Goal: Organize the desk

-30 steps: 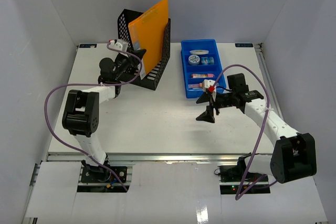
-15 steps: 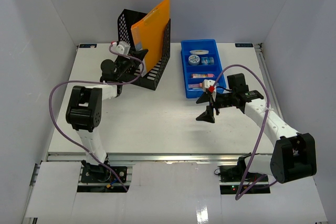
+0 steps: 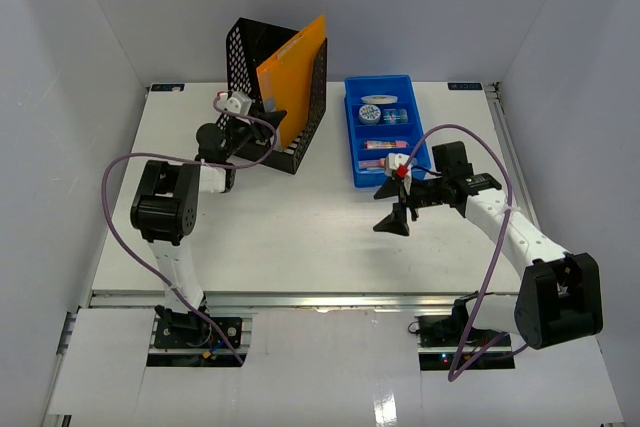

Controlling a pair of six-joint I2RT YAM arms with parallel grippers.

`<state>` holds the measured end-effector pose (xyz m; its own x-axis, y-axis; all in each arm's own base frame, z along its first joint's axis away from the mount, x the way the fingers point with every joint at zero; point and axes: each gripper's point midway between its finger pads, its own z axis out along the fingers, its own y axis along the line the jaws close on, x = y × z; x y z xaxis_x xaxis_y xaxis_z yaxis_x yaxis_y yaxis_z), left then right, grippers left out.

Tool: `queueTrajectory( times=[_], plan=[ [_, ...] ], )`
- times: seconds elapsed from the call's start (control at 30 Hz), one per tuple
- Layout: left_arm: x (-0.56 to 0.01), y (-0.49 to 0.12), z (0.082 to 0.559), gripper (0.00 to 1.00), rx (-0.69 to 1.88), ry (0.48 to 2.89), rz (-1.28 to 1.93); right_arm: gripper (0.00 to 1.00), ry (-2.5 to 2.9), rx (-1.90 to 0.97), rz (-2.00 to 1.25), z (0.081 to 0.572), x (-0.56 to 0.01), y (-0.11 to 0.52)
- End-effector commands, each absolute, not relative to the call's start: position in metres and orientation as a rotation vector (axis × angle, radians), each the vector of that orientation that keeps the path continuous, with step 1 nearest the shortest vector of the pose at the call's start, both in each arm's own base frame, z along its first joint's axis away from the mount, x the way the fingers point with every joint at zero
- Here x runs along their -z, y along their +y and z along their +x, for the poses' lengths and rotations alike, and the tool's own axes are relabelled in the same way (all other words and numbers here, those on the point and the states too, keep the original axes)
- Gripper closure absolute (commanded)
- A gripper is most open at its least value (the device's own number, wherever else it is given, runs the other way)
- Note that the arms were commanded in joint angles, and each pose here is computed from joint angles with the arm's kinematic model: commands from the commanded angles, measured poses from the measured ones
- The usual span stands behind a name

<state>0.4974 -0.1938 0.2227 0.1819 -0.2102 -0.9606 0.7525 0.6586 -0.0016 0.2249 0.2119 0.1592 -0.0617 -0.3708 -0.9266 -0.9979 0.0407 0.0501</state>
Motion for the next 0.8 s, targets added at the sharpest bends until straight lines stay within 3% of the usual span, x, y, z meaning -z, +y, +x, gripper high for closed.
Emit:
queueTrajectory(
  times=[0.0,0.03,0.27,0.53,0.77],
  plan=[
    [-0.255,-0.191,0.47,0.36,0.717,1.142,0.545,0.08,1.529,-0.999,-1.425,0.232,-0.16,0.209],
    [-0.258,-0.188,0.467,0.27,0.708,1.146,0.532,0.08,1.535,-0.992,-1.419,0.233,-0.159,0.207],
    [-0.303,-0.174,0.445,0.03,0.635,1.15,0.495,0.09,1.586,-0.901,-1.372,0.248,-0.159,0.19],
    [-0.352,-0.135,0.39,0.02,0.55,1.307,0.294,0.1,1.779,-0.65,-1.14,0.289,-0.176,0.149],
    [-0.304,-0.155,0.298,0.02,0.785,1.52,0.389,0.1,1.945,-0.476,-0.811,0.312,-0.188,0.104]
  ],
)
